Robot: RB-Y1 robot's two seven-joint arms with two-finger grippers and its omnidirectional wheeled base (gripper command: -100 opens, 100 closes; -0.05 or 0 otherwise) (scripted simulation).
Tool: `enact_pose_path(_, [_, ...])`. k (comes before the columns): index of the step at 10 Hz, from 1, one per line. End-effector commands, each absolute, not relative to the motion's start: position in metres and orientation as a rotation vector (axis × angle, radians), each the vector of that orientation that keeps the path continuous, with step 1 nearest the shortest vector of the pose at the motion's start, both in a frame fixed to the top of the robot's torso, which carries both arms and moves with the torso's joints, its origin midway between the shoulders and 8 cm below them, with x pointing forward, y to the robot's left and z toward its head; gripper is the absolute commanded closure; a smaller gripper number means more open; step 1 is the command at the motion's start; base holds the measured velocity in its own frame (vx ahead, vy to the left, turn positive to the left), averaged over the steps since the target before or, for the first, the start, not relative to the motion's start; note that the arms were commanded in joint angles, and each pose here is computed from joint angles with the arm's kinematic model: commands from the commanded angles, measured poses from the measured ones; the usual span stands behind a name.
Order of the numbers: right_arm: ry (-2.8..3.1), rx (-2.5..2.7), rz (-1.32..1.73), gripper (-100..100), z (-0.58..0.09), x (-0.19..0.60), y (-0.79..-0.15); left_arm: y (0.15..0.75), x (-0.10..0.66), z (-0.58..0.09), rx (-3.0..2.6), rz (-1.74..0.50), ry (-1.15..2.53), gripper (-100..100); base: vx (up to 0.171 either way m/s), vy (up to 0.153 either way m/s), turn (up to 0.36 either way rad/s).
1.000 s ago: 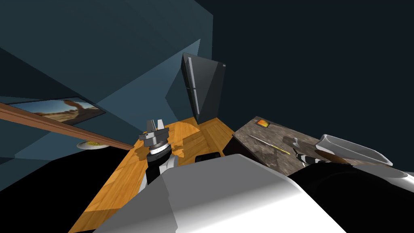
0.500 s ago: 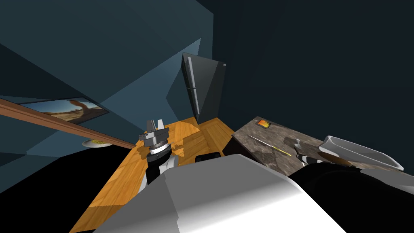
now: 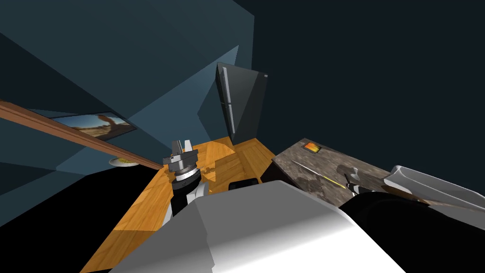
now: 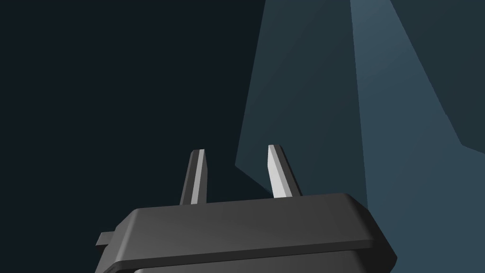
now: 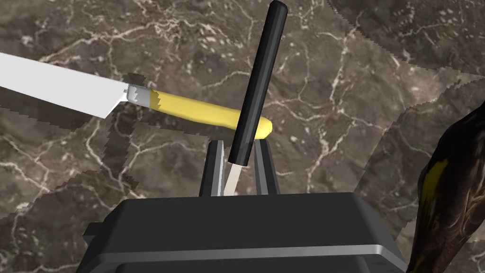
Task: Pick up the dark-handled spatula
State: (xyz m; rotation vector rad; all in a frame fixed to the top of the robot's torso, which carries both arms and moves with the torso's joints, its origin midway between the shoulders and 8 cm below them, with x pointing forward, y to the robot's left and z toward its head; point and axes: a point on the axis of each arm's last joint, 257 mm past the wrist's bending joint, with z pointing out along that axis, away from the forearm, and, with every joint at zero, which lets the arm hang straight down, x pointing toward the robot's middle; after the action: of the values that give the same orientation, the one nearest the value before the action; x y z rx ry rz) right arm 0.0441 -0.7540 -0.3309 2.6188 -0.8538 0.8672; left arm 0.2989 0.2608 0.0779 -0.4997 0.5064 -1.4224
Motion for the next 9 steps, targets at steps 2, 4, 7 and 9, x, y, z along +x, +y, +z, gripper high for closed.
enact_pose_path(2, [-0.924, 2.609, 0.931, 100, -0.326, 0.050, -0.751, 0.261, 0.299, 0.078, -0.500, -1.422, 0.506, 0, -0.004, 0.006, -0.009])
enact_pose_path(4, [-0.875, 2.630, 0.914, 100, -0.336, 0.042, -0.736, 0.261, 0.299, 0.078, -0.500, -1.423, 0.506, 0, -0.005, -0.037, 0.116])
enact_pose_path(7, [-0.884, 2.621, 0.923, 100, -0.333, 0.031, -0.727, 0.261, 0.299, 0.078, -0.500, -1.422, 0.506, 0, -0.006, -0.052, 0.059])
enact_pose_path(9, [-0.950, 2.611, 0.975, 100, -0.330, 0.038, -0.725, 0.261, 0.299, 0.078, -0.500, -1.422, 0.506, 0, -0.002, 0.012, -0.011])
